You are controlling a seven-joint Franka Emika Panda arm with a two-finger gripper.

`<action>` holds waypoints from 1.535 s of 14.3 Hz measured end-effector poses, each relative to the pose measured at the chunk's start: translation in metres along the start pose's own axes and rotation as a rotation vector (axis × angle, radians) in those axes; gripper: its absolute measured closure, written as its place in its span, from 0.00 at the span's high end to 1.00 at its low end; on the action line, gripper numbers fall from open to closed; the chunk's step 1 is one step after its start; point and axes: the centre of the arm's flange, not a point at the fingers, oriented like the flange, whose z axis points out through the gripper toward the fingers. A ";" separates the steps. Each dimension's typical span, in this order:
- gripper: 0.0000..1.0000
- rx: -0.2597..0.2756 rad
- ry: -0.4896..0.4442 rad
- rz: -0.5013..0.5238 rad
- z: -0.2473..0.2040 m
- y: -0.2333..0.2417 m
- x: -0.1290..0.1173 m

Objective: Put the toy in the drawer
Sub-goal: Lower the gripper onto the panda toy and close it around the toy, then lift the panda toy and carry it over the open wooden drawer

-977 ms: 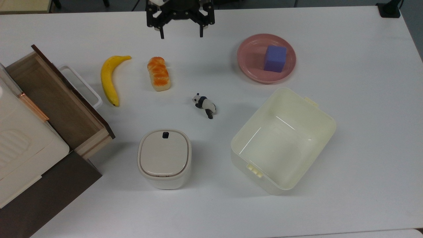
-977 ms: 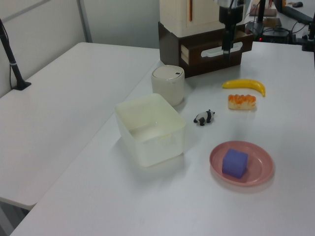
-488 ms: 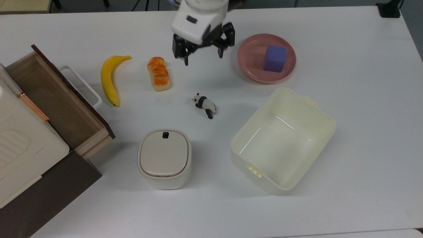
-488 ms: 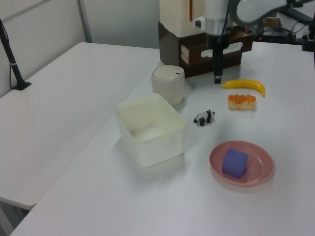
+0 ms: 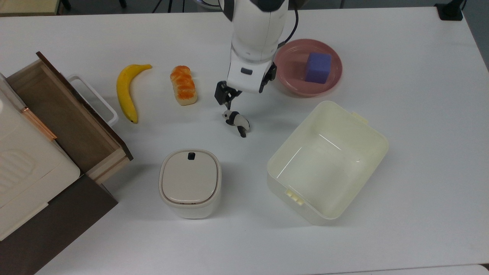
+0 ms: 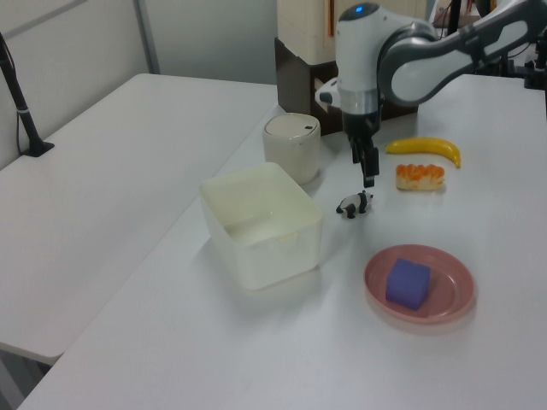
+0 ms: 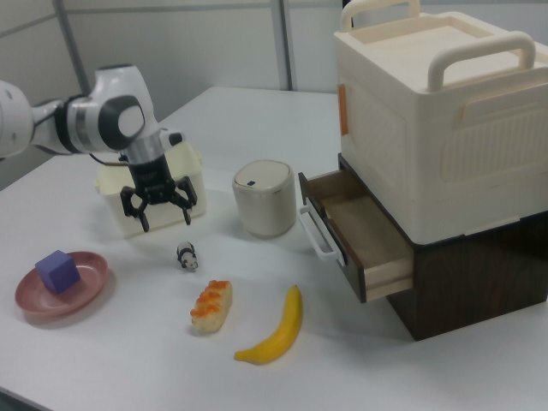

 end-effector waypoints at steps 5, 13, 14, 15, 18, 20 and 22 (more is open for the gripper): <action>0.99 -0.014 -0.034 -0.061 0.048 0.000 0.010; 0.69 -0.038 -0.083 -0.196 0.071 0.001 0.012; 0.68 -0.036 -0.086 -0.198 0.074 0.001 0.012; 0.65 -0.039 -0.077 -0.199 0.077 0.001 0.014; 0.54 -0.042 -0.066 -0.201 0.079 0.001 0.017; 0.40 -0.046 -0.060 -0.200 0.076 0.002 0.018; 0.40 -0.052 -0.047 -0.197 0.069 0.005 0.020</action>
